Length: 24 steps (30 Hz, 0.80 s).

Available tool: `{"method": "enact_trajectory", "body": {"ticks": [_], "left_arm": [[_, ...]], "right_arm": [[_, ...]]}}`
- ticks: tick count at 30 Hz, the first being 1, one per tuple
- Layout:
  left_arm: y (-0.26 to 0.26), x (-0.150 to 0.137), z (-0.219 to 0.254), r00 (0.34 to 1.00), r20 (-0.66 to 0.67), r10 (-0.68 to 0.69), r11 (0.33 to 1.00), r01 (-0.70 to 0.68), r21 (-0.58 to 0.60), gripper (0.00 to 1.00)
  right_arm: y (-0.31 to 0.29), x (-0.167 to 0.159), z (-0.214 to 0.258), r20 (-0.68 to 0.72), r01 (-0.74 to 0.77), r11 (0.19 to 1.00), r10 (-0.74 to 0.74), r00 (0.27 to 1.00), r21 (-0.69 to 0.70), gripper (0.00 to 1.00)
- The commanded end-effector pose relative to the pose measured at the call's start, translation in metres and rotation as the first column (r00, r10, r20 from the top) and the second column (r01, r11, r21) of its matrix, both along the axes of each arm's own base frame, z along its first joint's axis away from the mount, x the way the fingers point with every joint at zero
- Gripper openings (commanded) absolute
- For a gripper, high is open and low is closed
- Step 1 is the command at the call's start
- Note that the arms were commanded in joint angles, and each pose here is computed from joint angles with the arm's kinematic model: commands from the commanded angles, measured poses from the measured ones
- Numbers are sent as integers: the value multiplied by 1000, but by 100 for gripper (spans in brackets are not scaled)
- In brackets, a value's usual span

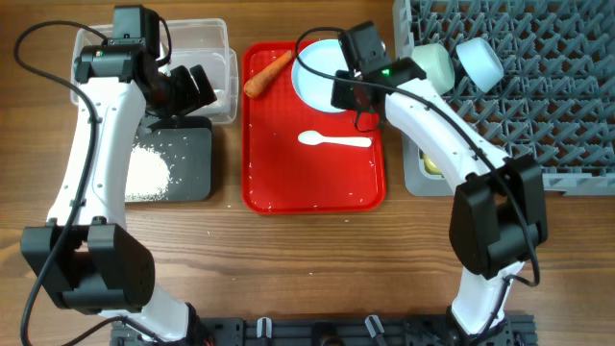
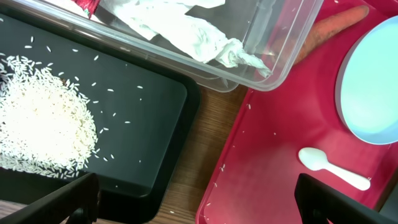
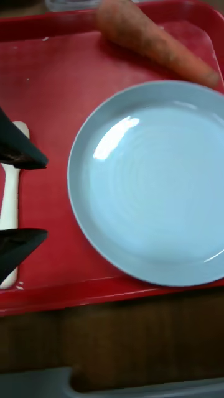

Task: Sort waste into correct bins and load items into the dishwasher rack
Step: 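Release the bowl in the rack and reach to the light blue plate, then grasp the light blue plate edge, lift it and stand it in the rack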

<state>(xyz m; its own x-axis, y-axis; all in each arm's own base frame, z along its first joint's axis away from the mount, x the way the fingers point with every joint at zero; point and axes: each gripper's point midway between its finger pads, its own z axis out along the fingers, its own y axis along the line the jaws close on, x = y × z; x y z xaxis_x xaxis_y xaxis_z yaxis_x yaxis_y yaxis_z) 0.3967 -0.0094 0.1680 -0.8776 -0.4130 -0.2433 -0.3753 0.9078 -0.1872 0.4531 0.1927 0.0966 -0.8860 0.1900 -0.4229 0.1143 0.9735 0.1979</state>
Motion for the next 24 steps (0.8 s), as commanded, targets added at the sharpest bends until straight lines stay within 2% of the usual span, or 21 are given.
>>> {"method": "enact_trajectory", "body": {"ticks": [1,3,8,11,14,15,16,17,24], "left_arm": [[2,0,0,1000,1,3,1000,-3,3,100],[2,0,0,1000,1,3,1000,-3,3,100],[2,0,0,1000,1,3,1000,-3,3,100],[2,0,0,1000,1,3,1000,-3,3,100],[2,0,0,1000,1,3,1000,-3,3,100],[2,0,0,1000,1,3,1000,-3,3,100],[2,0,0,1000,1,3,1000,-3,3,100],[2,0,0,1000,1,3,1000,-3,3,100],[2,0,0,1000,1,3,1000,-3,3,100]], "right_arm": [[-11,-5,-38,-71,238,970,-235,969,45,34],[-16,-4,-51,-107,320,945,-312,944,67,34],[-13,4,-67,-145,399,908,-381,913,127,34],[1,9,-88,-186,390,903,-358,915,181,33],[1,8,-94,-197,406,896,-371,907,179,32],[1,8,-95,-198,406,897,-371,907,177,30],[1,8,-95,-198,406,897,-371,907,177,15],[1,8,-96,-199,406,897,-372,907,177,5],[2,10,-93,-196,377,907,-342,919,187,4]]}}
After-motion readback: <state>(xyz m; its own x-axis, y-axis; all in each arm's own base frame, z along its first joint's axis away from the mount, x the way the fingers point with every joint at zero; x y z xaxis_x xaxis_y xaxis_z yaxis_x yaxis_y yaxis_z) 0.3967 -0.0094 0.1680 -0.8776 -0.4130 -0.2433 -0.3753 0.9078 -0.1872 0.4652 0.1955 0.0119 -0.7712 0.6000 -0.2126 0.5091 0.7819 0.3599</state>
